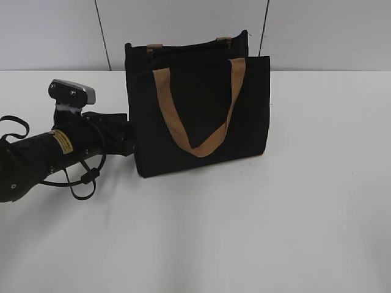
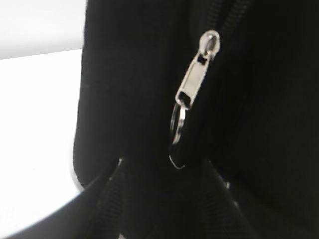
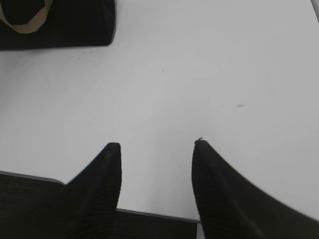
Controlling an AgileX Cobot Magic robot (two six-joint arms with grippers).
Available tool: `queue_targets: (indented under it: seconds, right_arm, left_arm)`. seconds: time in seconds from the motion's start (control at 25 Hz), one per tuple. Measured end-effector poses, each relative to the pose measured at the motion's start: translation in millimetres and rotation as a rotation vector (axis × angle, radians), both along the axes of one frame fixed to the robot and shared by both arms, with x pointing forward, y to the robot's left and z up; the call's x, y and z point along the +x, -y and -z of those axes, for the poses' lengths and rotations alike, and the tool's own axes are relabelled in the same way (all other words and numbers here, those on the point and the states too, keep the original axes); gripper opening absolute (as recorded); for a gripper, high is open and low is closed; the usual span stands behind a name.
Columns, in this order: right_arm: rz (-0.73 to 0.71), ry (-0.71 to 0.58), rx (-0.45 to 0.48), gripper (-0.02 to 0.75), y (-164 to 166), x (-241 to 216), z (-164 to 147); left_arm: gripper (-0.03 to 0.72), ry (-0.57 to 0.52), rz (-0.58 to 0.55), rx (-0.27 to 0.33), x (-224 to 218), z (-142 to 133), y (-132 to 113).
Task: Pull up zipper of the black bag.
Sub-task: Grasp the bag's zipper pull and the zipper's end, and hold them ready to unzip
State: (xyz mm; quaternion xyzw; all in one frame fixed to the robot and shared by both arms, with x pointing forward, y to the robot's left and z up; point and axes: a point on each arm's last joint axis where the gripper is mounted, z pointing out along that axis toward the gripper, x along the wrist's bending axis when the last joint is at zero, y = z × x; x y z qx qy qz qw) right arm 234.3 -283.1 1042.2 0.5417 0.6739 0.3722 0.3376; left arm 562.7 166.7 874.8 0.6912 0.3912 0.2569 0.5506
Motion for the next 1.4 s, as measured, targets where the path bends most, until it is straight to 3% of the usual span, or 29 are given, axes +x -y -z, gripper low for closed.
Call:
queue_targets:
  seconds: [0.56,1.04,1.4]
  right_arm:
    - [0.012,-0.002,0.006,0.358,1,0,0]
    - [0.022,-0.019,0.024,0.358,1,2,0]
    - [0.011,-0.209,0.071,0.358,-1,33,0]
  left_arm:
    - [0.352,-0.004,0.02,-0.039,16,13,8]
    - [0.027,-0.039,0.015,-0.033,19,18,9]
    - [0.013,-0.06,0.009,-0.007,19,11,8]
